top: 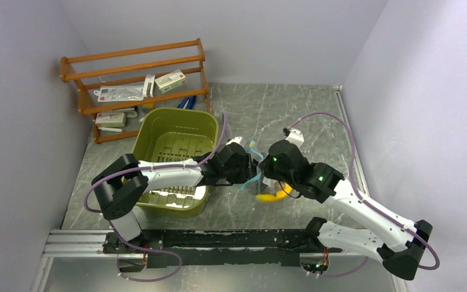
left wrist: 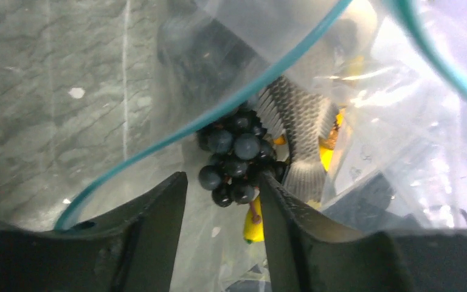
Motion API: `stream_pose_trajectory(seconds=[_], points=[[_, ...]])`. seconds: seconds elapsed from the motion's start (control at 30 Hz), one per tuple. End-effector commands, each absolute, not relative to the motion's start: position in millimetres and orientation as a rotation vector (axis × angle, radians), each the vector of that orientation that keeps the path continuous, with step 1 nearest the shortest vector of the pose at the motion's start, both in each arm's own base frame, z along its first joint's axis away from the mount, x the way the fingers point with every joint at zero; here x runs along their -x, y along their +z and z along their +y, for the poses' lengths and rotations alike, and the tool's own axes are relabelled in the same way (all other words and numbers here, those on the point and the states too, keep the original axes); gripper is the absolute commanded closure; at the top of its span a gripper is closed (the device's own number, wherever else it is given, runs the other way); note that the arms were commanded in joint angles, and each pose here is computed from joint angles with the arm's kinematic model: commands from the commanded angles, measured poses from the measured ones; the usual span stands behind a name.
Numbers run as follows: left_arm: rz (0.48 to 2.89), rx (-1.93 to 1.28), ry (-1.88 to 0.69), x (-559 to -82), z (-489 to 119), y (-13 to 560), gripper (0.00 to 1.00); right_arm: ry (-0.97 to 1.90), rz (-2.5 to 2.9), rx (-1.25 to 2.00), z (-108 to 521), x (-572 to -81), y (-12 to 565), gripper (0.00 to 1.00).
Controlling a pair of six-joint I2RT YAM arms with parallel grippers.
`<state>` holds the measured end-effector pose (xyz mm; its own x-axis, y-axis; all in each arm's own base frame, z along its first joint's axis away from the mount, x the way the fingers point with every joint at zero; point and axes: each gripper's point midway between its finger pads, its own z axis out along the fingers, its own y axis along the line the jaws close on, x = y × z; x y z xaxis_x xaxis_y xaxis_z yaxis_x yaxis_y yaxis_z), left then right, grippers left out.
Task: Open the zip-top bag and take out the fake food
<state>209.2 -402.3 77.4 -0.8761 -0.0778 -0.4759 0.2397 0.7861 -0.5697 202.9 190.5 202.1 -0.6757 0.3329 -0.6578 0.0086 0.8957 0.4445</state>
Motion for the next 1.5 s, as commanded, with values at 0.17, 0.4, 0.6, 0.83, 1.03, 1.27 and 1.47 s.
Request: stream_pose_trajectory(seconds=[0.17, 0.4, 0.6, 0.83, 1.03, 1.27, 1.47], points=[[2.5, -0.107, -1.079, -211.8, -455.2, 74.1, 0.32, 0.523, 2.257, -0.256, 189.0, -202.6, 202.0, 1.0], [2.642, -0.004, -0.938, -212.2, -449.8, 17.5, 0.36, 0.546, 2.256, -0.246, 191.9, -201.5, 206.9, 1.0], [2.647, -0.041, -0.888, -211.2, -441.4, 13.1, 0.67, 0.537, 2.255, -0.259, 187.8, -200.0, 204.7, 1.0], [2.571, -0.104, -0.891, -214.2, -434.1, 40.7, 0.82, 0.475, 2.249, -0.284, 176.1, -200.7, 199.8, 1.0], [2.511, -0.151, -0.865, -219.1, -426.2, 68.5, 0.93, 0.395, 2.273, -0.301, 166.8, -200.6, 185.3, 1.0], [2.514, -0.177, -0.858, -209.4, -409.6, 76.1, 0.93, 0.374, 2.288, -0.305, 166.3, -200.7, 176.1, 1.0], [2.531, -0.266, -0.831, -201.9, -401.8, 82.2, 0.93, 0.357, 2.295, -0.302, 166.9, -202.2, 172.3, 1.0]])
